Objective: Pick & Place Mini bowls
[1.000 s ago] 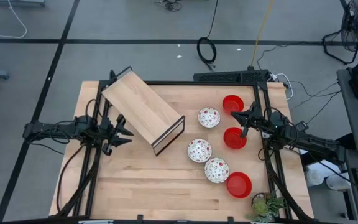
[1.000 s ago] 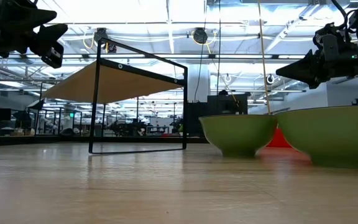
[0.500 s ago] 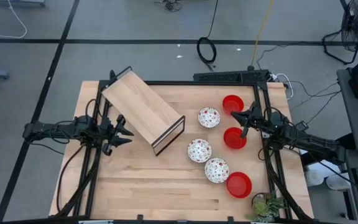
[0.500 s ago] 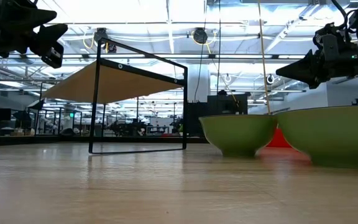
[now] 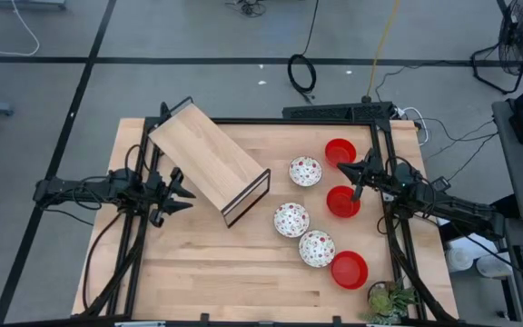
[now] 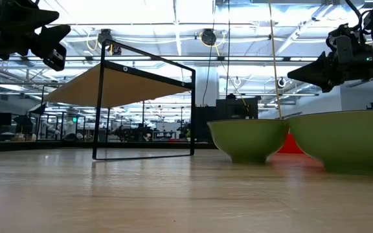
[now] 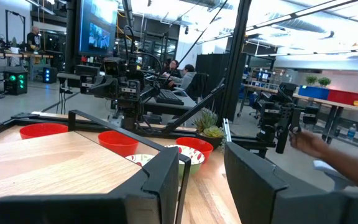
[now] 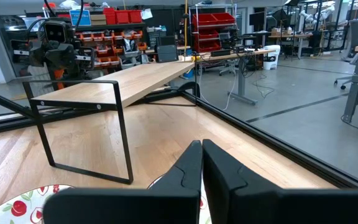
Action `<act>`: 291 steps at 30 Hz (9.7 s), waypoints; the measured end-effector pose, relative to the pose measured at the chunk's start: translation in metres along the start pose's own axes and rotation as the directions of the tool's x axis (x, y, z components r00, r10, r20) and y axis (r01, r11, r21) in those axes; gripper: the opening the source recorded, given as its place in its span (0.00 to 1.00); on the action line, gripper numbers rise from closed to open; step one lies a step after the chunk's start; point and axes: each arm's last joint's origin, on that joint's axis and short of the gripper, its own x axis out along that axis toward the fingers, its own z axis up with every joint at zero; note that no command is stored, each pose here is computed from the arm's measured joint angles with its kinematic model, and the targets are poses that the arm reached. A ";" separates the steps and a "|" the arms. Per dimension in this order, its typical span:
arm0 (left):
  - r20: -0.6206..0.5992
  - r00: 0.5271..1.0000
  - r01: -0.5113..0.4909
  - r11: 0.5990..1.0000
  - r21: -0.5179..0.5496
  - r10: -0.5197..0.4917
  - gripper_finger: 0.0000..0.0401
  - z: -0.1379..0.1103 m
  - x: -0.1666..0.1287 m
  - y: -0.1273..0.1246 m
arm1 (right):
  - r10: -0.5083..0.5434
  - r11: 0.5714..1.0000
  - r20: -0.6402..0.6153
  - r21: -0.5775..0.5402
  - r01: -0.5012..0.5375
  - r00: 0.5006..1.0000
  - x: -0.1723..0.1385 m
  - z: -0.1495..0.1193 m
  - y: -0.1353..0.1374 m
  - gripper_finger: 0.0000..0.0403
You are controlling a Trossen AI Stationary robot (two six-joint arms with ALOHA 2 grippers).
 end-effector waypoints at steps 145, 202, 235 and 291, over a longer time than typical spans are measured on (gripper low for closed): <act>0.001 1.000 0.000 1.000 0.000 0.000 0.33 0.000 0.000 0.000 | -0.472 0.824 -0.460 0.073 0.562 0.752 0.093 0.097 -0.082 0.00; 0.188 0.916 -0.392 0.893 0.222 0.355 0.33 0.025 0.004 0.007 | 0.110 0.864 0.355 -0.496 0.088 0.928 0.058 0.096 0.054 0.00; 0.171 0.480 -0.341 0.004 0.940 0.861 0.77 0.132 0.346 0.046 | -0.269 0.691 0.607 -0.419 0.589 0.748 0.106 0.111 0.056 0.00; -0.289 -0.002 -0.967 0.072 0.245 0.957 0.01 0.281 0.054 0.118 | -0.195 0.844 0.536 -0.334 0.419 0.822 0.096 0.118 0.061 0.50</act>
